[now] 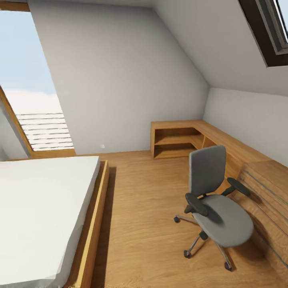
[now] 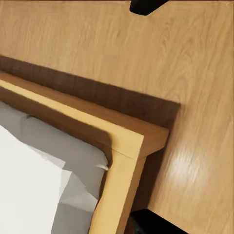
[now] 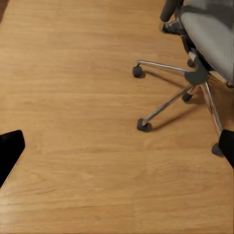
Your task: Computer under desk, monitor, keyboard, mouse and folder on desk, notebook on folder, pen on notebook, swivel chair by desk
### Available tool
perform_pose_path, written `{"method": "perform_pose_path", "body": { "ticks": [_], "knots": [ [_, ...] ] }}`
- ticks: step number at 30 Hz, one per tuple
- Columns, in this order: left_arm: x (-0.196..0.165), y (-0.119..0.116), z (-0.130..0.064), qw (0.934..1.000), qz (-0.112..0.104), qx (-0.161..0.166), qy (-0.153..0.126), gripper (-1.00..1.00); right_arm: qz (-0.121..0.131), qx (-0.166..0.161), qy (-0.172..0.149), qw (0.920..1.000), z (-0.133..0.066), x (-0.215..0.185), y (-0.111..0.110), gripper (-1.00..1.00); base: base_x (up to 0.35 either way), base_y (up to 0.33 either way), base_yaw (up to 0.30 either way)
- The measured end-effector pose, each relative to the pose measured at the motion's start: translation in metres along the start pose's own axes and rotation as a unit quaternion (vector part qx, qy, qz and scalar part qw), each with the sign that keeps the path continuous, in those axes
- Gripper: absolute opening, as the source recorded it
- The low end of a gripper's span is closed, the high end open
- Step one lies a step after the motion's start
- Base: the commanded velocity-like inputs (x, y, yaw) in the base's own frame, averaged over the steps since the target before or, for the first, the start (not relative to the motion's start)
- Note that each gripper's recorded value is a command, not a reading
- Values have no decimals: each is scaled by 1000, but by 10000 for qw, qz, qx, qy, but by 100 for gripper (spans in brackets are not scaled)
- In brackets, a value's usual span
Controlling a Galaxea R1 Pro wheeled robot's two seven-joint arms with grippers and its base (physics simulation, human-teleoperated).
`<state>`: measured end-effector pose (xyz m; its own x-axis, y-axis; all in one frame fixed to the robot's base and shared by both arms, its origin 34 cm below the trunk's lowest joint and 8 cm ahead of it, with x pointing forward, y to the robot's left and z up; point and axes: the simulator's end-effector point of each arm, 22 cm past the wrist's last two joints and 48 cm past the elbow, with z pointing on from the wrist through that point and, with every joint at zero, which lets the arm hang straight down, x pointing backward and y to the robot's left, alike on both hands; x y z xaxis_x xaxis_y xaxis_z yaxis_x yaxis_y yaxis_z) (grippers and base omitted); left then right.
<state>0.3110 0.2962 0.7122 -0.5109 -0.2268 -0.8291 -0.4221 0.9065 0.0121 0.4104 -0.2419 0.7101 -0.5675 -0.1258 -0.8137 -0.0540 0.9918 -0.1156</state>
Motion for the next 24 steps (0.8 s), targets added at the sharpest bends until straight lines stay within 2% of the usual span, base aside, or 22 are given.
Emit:
{"method": "perform_pose_path", "body": {
  "ticks": [1, 3, 7, 10, 11, 15, 20, 21, 24],
  "knots": [
    [-3, -15, 5, 9998, -140, 109, 32, 100, -3, 57, -160, 9999, 7, -14, -4, 100, 0, 0, 227],
    [-4, -29, 9, 9993, -279, 189, 157, 100, -17, 120, -333, 9994, 16, -29, -9, 100, 0, 0, 226],
    [-3, -61, 23, 9965, -433, 431, 565, 100, -59, 244, -563, 9981, 31, -57, -18, 100, 0, 0, 220],
    [-15, -92, 43, 9930, -491, 658, 846, 100, -89, 328, -569, 9978, 41, -70, -23, 100, 0, 0, 213],
    [-25, -111, 56, 9904, -483, 791, 1030, 100, -106, 377, -546, 9977, 50, -80, -24, 100, 0, 0, 209],
    [-50, -147, 85, 9846, -380, 1010, 1378, 100, -122, 473, -589, 9971, 77, -117, -28, 100, 0, 0, 207],
    [-88, -192, 113, 9769, -188, 1276, 1706, 100, -96, 554, -795, 9953, 111, -176, -31, 100, 0, 0, 202],
    [-103, -208, 120, 9737, -106, 1379, 1811, 100, -90, 586, -860, 9945, 119, -194, -32, 100, 0, 0, 197],
    [-137, -239, 134, 9682, 21, 1567, 1952, 100, -75, 685, -935, 9932, 130, -219, -37, 100, 0, 0, 194]
  ]
}}
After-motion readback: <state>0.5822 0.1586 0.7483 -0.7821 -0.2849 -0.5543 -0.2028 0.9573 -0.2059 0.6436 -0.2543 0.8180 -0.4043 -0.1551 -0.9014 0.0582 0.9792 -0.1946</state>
